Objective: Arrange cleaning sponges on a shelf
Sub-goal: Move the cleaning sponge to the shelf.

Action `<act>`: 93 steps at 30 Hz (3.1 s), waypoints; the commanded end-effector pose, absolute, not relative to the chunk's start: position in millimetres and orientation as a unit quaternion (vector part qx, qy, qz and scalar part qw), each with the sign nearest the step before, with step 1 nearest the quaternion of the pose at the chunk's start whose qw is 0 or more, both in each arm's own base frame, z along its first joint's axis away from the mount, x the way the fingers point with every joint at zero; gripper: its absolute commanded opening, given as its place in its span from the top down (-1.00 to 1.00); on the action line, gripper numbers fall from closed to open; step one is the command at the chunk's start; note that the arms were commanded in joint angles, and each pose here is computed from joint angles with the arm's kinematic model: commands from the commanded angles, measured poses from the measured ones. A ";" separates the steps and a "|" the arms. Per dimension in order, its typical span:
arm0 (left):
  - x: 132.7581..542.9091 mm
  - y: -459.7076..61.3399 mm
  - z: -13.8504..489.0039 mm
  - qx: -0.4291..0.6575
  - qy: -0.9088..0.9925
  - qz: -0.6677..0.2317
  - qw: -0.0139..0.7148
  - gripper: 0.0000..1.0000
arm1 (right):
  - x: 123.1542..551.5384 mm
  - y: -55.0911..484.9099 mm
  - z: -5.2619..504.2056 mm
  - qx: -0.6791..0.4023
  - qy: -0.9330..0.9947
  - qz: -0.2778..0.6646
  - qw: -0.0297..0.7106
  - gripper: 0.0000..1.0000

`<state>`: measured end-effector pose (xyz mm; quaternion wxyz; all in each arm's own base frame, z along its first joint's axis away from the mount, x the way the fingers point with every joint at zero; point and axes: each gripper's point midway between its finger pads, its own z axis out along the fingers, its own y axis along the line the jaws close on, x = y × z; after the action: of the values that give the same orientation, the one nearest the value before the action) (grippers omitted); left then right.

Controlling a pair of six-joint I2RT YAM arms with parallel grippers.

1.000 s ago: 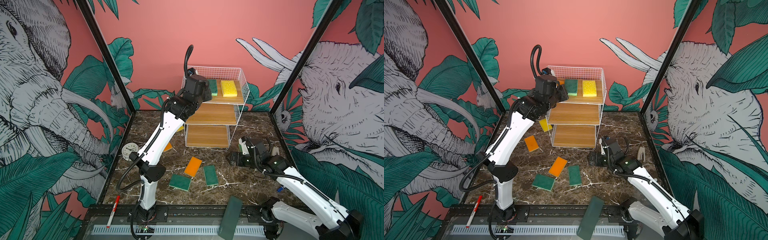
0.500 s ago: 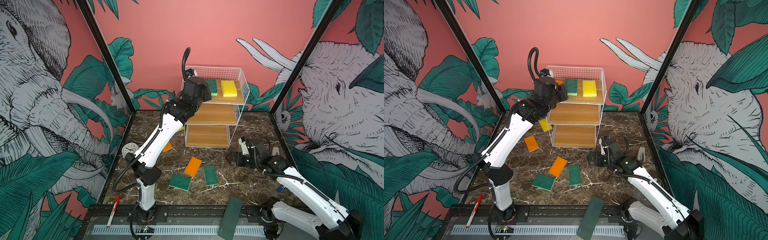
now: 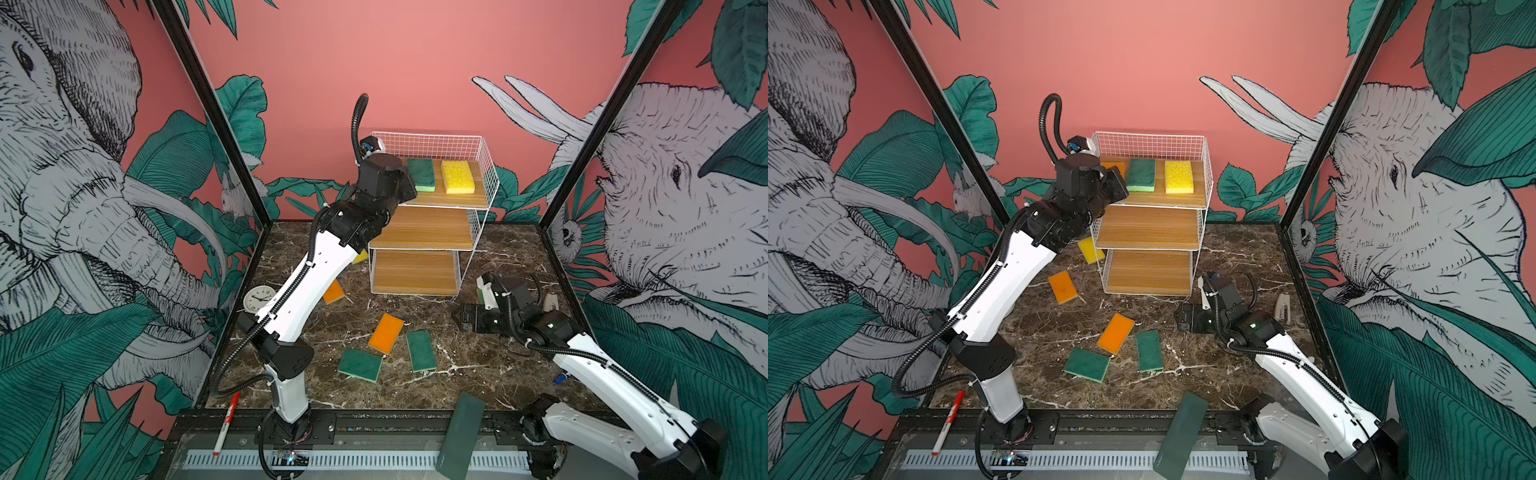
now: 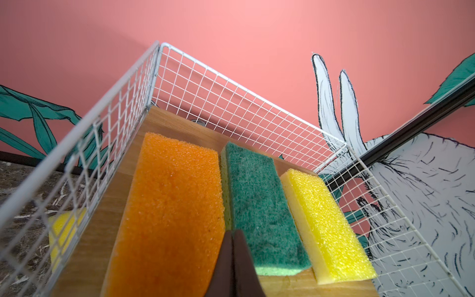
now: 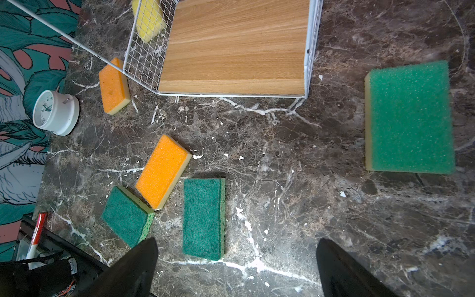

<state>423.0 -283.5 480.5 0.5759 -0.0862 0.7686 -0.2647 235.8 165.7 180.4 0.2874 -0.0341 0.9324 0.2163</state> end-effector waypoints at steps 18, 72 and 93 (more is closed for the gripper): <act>432.1 -265.7 463.7 -0.137 0.778 -0.219 0.572 1.00 | 239.4 166.4 187.5 -0.033 0.929 0.221 0.296 -0.98; 377.8 -257.4 511.7 -0.079 0.749 -0.267 0.601 1.00 | 236.2 160.1 204.0 -0.037 0.925 0.215 0.313 -0.96; 358.0 -264.1 450.6 -0.013 0.830 -0.251 0.499 0.95 | 240.5 160.2 215.5 -0.042 0.920 0.212 0.326 -0.94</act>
<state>359.1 -266.8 450.2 0.5083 -0.0173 0.8239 -0.2501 235.1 162.5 204.2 0.3069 -0.0422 0.9259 0.2160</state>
